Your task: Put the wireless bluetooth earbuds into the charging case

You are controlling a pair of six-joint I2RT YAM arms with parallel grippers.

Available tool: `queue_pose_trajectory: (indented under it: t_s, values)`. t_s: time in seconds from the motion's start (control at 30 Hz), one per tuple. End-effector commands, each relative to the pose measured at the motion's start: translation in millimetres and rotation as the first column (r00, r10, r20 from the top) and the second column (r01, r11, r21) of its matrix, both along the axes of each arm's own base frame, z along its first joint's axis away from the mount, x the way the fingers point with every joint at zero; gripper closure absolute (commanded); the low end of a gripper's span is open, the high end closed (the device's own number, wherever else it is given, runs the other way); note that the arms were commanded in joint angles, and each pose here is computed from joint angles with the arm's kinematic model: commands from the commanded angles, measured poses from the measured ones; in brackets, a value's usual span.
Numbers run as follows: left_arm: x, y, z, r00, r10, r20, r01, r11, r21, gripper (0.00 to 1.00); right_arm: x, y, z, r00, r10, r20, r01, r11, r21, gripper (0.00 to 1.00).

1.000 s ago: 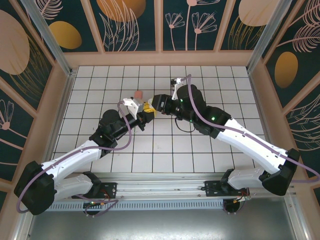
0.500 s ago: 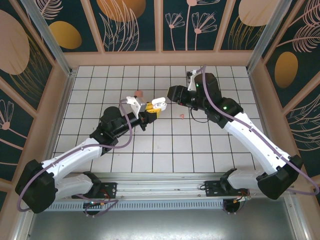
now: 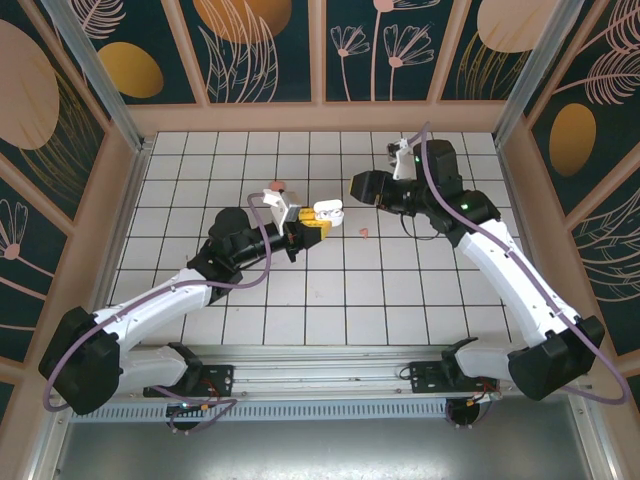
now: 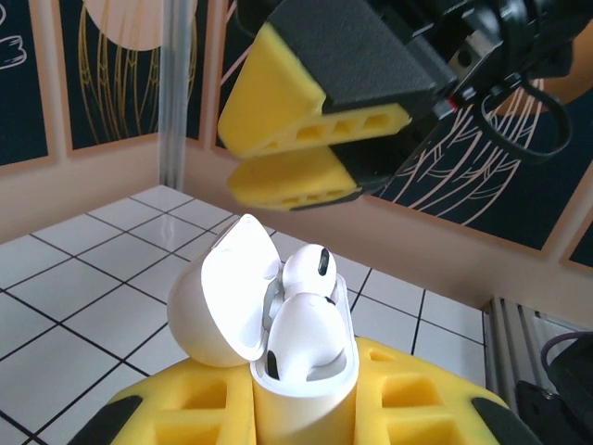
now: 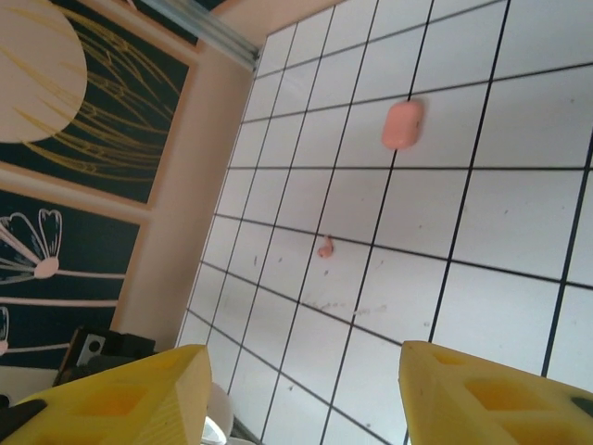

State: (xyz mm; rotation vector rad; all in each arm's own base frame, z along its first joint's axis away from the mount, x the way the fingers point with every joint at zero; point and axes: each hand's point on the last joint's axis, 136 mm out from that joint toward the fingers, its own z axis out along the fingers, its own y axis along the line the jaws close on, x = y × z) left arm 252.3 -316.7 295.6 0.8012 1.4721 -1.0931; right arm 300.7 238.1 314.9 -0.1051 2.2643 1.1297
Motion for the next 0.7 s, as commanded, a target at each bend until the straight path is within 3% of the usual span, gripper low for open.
queue_pose_trajectory:
  t_s: [0.0, 0.3, 0.67]
  values:
    - [-6, -4, 27, 0.998, -0.053, 0.043, 0.055, 0.997, -0.048, 1.0, -11, 6, 7, 0.997, 0.072, 0.026, -0.073, 0.996, 0.043, 0.42]
    - [-7, -10, 26, 0.996, -0.091, 0.021, 0.092, 0.994, -0.064, 1.0, -18, 25, 8, 0.986, 0.168, 0.006, -0.167, 0.976, 0.14, 0.4]
    - [-8, -10, 27, 0.995, -0.093, 0.021, 0.094, 0.993, -0.066, 1.0, -37, 45, 10, 0.964, 0.264, 0.028, -0.265, 0.949, 0.171, 0.4]
